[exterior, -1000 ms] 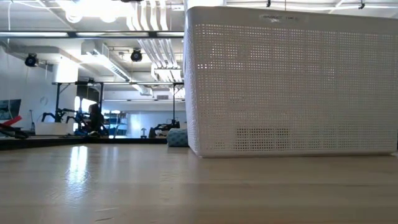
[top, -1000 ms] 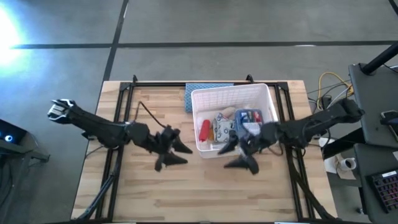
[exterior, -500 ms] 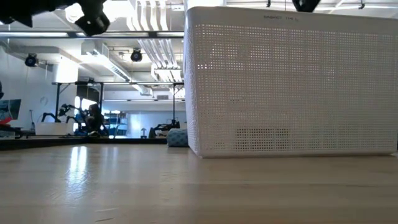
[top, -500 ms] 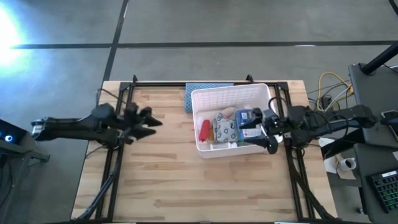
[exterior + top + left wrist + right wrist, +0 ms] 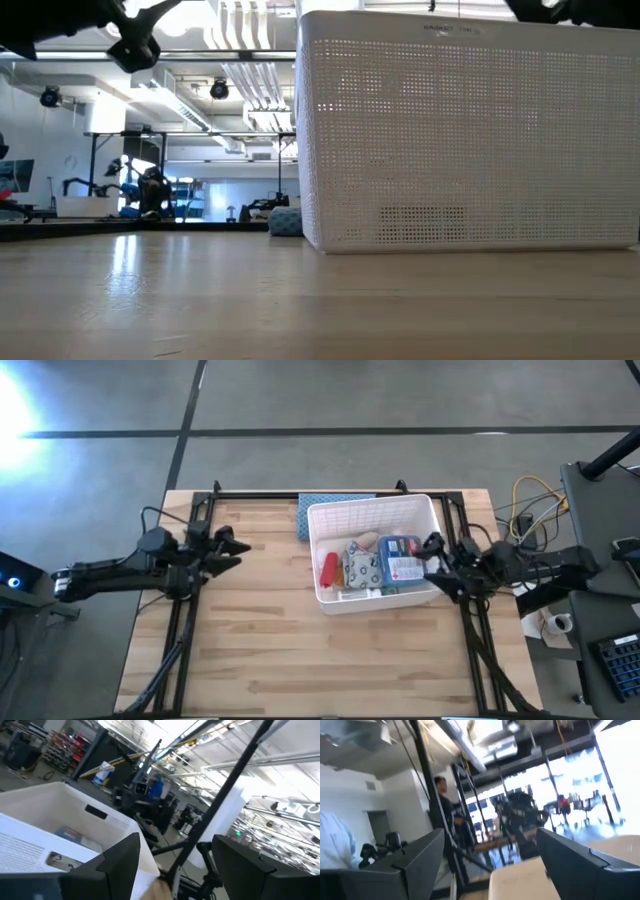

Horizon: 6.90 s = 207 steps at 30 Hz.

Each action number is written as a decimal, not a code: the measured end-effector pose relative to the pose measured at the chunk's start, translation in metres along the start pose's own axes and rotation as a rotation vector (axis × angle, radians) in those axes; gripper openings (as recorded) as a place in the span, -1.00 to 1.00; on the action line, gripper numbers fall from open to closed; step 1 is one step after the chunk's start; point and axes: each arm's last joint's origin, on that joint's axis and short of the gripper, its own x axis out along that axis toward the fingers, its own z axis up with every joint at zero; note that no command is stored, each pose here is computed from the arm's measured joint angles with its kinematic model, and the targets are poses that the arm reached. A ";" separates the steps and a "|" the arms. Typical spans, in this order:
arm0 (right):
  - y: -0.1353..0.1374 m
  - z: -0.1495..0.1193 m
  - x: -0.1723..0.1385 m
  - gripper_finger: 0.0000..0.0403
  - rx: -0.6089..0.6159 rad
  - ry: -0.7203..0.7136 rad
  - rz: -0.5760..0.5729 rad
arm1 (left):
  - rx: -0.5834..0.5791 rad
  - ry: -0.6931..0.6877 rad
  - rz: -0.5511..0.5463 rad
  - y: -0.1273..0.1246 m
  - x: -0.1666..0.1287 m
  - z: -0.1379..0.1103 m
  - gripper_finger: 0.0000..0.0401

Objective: Pick & place medical supplies in basket/bin
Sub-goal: Move the white bin to the center of the table, then return to Home Position

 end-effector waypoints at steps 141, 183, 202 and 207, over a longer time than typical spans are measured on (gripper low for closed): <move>-0.028 -0.053 -0.042 0.57 -0.079 0.171 -0.328 | 0.478 0.047 -0.080 0.016 -0.033 -0.014 0.14; -0.029 -0.061 -0.045 0.57 -0.183 0.279 -0.308 | 0.340 0.061 -0.265 0.022 -0.042 -0.066 0.14; -0.030 -0.060 -0.045 0.60 -0.184 0.277 -0.314 | 0.298 0.143 -0.337 0.016 -0.042 -0.076 0.14; -0.030 -0.060 -0.045 0.59 -0.184 0.277 -0.314 | 0.296 0.149 -0.334 0.017 -0.041 -0.076 0.14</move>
